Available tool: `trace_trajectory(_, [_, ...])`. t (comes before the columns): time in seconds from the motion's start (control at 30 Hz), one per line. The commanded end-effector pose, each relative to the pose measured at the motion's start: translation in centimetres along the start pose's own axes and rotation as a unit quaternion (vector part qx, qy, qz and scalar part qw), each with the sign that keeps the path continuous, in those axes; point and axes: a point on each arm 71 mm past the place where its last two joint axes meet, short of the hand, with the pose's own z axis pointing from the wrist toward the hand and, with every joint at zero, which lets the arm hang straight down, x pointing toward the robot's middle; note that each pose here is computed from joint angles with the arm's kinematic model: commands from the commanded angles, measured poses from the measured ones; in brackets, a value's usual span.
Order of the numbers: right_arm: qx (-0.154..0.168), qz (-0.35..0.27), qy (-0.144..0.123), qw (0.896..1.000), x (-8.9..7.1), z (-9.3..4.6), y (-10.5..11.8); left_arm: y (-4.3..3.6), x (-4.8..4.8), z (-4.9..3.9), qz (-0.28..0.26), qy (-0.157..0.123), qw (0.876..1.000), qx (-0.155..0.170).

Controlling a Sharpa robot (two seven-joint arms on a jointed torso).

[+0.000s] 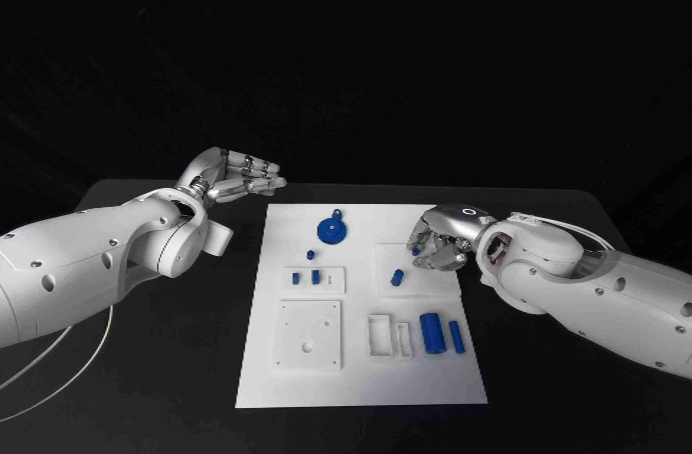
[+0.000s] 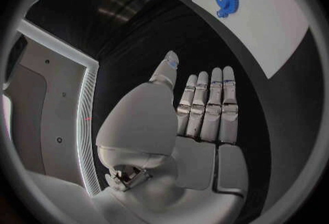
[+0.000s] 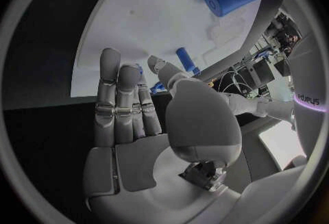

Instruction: Assemble the parts on the task board

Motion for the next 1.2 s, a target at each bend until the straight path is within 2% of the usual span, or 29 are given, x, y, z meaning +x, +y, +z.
trace_trajectory(0.03, [0.005,-0.026,0.002,1.000,0.31,0.02,0.11,-0.16,-0.12,0.03,-0.011,-0.007,1.000,0.005])
trace_trajectory(0.83, [0.015,-0.041,-0.027,0.999,0.53,0.33,0.73,-0.04,-0.11,0.06,-0.014,-0.004,1.000,-0.002])
trace_trajectory(1.2, [0.016,-0.041,-0.049,0.998,0.27,0.46,1.10,0.14,-0.28,0.17,-0.014,-0.002,1.000,-0.005])
